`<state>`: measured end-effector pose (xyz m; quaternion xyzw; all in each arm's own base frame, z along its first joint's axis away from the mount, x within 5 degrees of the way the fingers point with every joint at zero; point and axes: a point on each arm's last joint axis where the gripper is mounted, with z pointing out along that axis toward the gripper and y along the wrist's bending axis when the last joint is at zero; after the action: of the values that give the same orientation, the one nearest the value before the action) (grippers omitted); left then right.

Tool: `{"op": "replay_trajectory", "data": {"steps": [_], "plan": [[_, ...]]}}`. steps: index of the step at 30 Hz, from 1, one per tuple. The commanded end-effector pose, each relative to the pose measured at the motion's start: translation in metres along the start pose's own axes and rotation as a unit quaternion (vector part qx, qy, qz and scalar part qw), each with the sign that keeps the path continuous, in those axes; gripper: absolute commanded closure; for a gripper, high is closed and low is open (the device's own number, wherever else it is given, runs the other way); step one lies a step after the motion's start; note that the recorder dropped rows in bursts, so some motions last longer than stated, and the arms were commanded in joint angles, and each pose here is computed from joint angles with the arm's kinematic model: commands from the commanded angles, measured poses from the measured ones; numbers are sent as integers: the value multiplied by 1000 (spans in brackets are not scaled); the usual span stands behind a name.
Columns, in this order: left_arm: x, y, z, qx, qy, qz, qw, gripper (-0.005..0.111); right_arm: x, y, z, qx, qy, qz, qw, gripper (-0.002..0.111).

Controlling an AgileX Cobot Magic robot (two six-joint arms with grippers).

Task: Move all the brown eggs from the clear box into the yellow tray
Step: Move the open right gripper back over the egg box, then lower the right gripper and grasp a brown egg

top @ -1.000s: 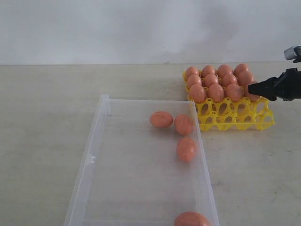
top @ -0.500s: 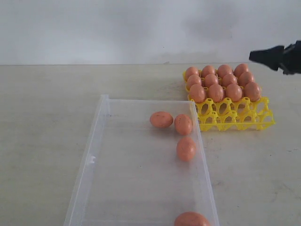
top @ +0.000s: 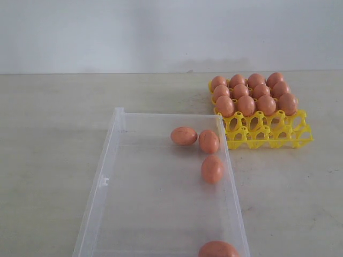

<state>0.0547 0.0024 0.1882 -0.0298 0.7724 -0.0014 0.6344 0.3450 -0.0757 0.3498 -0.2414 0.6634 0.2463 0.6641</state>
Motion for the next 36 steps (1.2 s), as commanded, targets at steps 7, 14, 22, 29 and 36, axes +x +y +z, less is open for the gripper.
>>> {"op": "replay_trajectory", "data": {"steps": [7,14,22,29,36], "plan": [[0,0,0,-1,-3,0,1000,103,-34,83,42,-43,82,-153,984,109],[0,0,0,-1,-3,0,1000,103,-53,151,86,11,72,-243,967,109],[0,0,0,-1,-3,0,1000,103,-44,177,114,273,150,-402,861,109],[0,0,0,-1,-3,0,1000,103,15,126,121,314,486,-180,795,109],[0,0,0,-1,-3,0,1000,103,34,135,143,32,552,97,828,109]]}}
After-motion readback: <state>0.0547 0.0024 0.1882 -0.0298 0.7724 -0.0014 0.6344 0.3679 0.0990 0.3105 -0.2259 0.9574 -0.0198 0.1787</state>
